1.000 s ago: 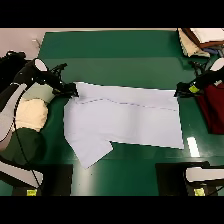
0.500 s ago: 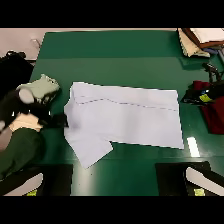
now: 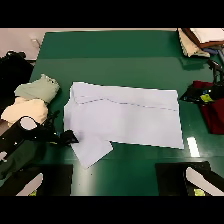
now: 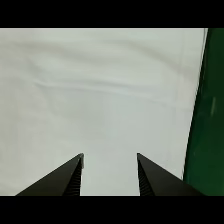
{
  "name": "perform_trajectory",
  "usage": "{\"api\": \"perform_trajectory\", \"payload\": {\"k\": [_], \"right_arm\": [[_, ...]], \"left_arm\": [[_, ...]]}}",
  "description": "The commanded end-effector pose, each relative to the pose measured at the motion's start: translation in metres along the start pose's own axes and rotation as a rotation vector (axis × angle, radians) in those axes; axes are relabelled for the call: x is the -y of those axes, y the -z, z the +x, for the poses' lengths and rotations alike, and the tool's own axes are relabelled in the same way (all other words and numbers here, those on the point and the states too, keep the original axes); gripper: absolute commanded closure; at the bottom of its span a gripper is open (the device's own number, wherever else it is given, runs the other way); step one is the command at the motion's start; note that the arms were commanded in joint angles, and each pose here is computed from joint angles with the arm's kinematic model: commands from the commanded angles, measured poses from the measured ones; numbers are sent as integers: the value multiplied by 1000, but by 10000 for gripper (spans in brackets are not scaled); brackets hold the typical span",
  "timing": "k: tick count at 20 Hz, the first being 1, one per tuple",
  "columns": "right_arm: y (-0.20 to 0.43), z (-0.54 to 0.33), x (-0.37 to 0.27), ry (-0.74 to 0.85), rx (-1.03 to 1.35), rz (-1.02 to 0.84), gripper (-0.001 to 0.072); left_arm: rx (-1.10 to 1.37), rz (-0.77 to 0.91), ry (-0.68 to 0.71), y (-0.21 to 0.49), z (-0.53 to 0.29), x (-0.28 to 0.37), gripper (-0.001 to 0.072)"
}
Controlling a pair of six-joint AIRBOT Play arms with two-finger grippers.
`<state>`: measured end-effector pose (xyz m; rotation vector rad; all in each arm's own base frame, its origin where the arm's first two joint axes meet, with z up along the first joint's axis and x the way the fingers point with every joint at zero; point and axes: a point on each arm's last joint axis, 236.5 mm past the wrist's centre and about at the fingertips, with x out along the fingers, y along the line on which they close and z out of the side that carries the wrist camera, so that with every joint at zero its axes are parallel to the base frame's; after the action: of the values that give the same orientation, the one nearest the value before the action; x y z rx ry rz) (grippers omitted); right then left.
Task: Fold the shirts.
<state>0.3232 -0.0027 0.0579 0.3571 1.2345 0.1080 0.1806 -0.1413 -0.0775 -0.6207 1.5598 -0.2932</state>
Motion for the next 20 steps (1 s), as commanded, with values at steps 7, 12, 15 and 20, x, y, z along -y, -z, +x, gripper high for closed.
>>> {"api": "perform_trajectory", "payload": {"k": [7, 12, 15, 20], "right_arm": [[139, 12, 102, 158, -424, 277, 190], [213, 60, 96, 25, -520, 454, 260], [224, 75, 84, -3, -545, 439, 264], [202, 85, 74, 2, -527, 327, 574]], "left_arm": [[53, 145, 36, -20, -25, 35, 689], [72, 159, 29, -26, -28, 36, 689], [73, 166, 11, -26, -27, 32, 689], [54, 177, -6, -22, -29, 29, 691]]}}
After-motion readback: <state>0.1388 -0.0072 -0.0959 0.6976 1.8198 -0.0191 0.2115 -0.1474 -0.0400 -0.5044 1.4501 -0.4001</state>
